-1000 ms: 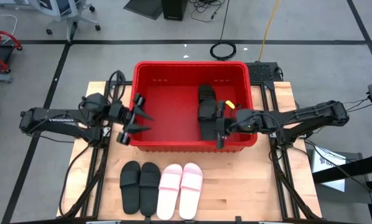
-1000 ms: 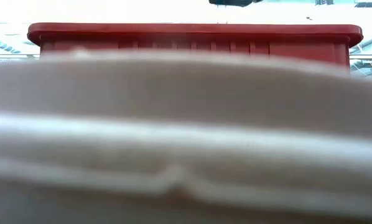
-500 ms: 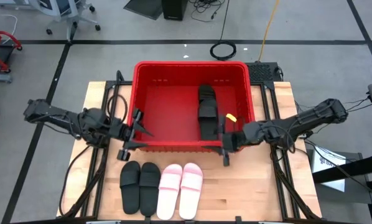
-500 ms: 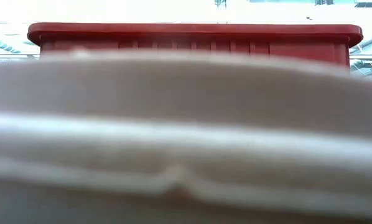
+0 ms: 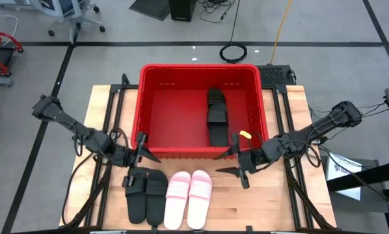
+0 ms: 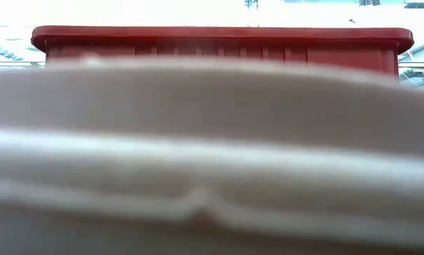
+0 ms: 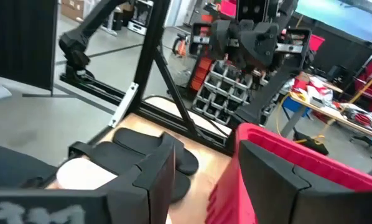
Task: Pick and place slides into bin
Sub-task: Put the right pink slide into the red bin
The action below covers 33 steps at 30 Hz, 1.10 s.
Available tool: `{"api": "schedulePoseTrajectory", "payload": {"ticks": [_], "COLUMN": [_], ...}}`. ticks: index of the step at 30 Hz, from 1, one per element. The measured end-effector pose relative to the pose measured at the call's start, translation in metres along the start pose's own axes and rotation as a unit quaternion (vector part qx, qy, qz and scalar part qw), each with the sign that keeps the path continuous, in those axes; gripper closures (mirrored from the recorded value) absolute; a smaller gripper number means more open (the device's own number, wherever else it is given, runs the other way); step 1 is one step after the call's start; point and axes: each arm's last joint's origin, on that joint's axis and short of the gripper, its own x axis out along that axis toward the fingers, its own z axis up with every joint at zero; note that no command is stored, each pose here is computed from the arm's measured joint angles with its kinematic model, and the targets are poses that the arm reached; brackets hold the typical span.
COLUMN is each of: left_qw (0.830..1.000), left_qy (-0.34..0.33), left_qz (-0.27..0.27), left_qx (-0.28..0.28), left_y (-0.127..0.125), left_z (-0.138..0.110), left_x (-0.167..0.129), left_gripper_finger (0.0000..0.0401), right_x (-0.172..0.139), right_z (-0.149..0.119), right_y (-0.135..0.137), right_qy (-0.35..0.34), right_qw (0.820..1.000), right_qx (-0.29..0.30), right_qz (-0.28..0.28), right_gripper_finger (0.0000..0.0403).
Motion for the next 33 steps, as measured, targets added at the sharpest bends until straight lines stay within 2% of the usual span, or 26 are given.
{"api": "schedulePoseTrajectory", "payload": {"ticks": [8,13,20,30,33], "left_qw": [1.0,1.0,1.0,0.998,0.998], "left_qy": [0.008,0.018,0.024,0.063,0.058], "left_qz": [0.003,0.021,0.0,0.003,0.001], "left_qx": [0.015,0.007,-0.017,-0.018,-0.029], "left_y": [-0.026,-0.038,-0.059,-0.088,-0.093], "left_z": [-0.006,-0.004,-0.003,-0.017,-0.018], "left_x": [0.012,0.011,0.008,0.014,0.015], "left_gripper_finger": [0.0254,0.0254,0.0254,0.0254,0.0254], "right_x": [-0.001,0.007,0.022,0.025,0.026], "right_z": [0.008,0.01,0.006,0.005,0.003], "right_y": [0.018,0.031,0.049,0.058,0.065], "right_qy": [-0.033,-0.062,-0.088,-0.088,-0.077], "right_qw": [0.999,0.997,0.995,0.992,0.993], "right_qx": [0.004,0.005,-0.001,0.068,0.077], "right_qz": [0.027,0.034,0.043,0.051,0.035], "right_gripper_finger": [0.0236,0.0236,0.0236,0.0237,0.0238]}}
